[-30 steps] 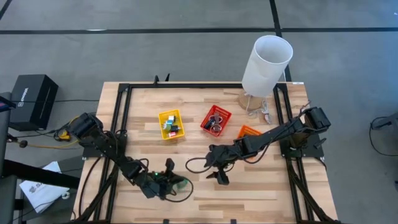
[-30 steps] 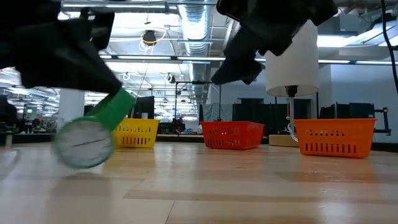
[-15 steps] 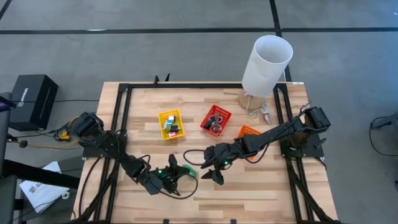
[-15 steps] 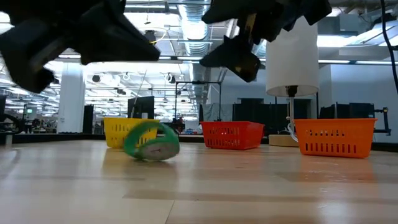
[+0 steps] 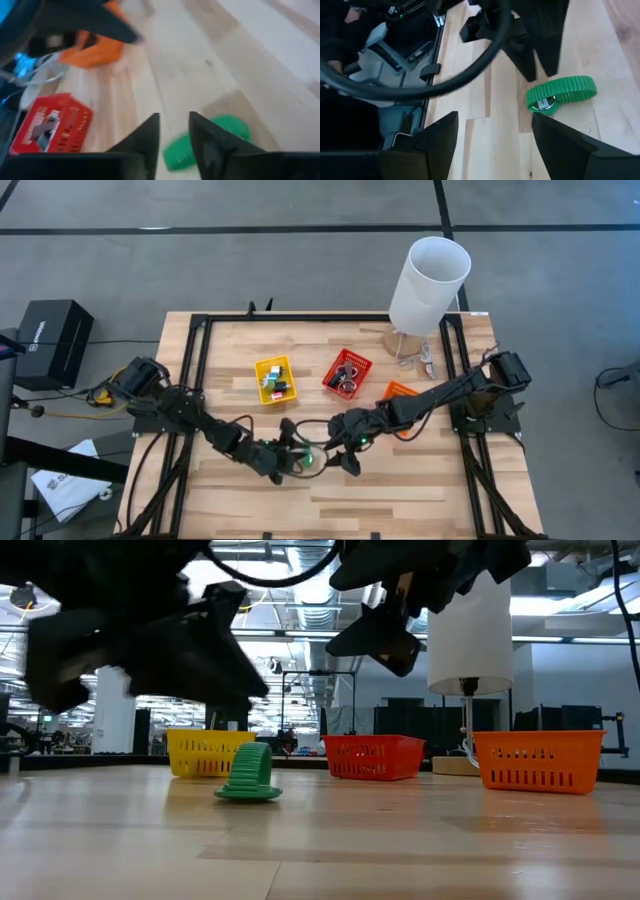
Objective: Pick & Place Office items
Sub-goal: Put the green watch into the red basket
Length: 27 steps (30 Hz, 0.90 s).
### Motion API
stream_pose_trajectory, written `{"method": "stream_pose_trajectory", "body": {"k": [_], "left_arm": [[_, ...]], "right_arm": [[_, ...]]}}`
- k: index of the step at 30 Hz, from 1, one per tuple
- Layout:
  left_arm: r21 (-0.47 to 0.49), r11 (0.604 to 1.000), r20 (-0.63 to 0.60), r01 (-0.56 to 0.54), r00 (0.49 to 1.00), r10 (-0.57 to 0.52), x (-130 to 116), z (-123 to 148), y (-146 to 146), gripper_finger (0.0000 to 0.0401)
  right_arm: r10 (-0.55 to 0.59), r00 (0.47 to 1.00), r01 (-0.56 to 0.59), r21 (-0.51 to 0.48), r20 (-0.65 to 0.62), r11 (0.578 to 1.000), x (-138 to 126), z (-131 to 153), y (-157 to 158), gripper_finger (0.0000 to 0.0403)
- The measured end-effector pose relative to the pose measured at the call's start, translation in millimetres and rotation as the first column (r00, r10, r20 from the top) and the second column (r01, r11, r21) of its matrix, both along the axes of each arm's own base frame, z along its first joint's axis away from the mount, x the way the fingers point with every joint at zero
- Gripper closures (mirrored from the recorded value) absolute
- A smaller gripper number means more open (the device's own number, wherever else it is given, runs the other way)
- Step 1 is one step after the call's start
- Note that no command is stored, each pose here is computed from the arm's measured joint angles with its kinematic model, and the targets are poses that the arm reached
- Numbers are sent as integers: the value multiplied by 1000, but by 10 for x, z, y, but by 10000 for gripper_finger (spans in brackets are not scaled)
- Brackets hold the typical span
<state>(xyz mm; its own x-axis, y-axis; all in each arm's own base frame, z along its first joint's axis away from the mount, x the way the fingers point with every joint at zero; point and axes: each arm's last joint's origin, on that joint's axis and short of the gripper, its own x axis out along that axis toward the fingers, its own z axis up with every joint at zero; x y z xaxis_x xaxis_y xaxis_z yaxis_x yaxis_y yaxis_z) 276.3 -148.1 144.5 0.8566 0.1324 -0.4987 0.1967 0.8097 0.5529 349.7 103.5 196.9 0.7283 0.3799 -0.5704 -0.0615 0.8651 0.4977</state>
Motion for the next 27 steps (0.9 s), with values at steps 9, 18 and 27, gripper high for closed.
{"method": "stream_pose_trajectory", "body": {"k": [9, 18, 27], "left_arm": [[283, 937, -164, 204, 973, -162, -134, -152, 26, 187], [344, 897, -198, 276, 956, -218, 48, -286, 208, 168], [357, 895, -143, 267, 963, -230, 163, -403, 232, 196]], "right_arm": [[26, 1000, -26, -1, 0, 1000, -4, -2, 5, 159], [29, 1000, -29, -1, -6, 1000, -7, -7, 2, 159], [37, 999, -37, -6, -22, 999, -25, -22, 25, 159]]}}
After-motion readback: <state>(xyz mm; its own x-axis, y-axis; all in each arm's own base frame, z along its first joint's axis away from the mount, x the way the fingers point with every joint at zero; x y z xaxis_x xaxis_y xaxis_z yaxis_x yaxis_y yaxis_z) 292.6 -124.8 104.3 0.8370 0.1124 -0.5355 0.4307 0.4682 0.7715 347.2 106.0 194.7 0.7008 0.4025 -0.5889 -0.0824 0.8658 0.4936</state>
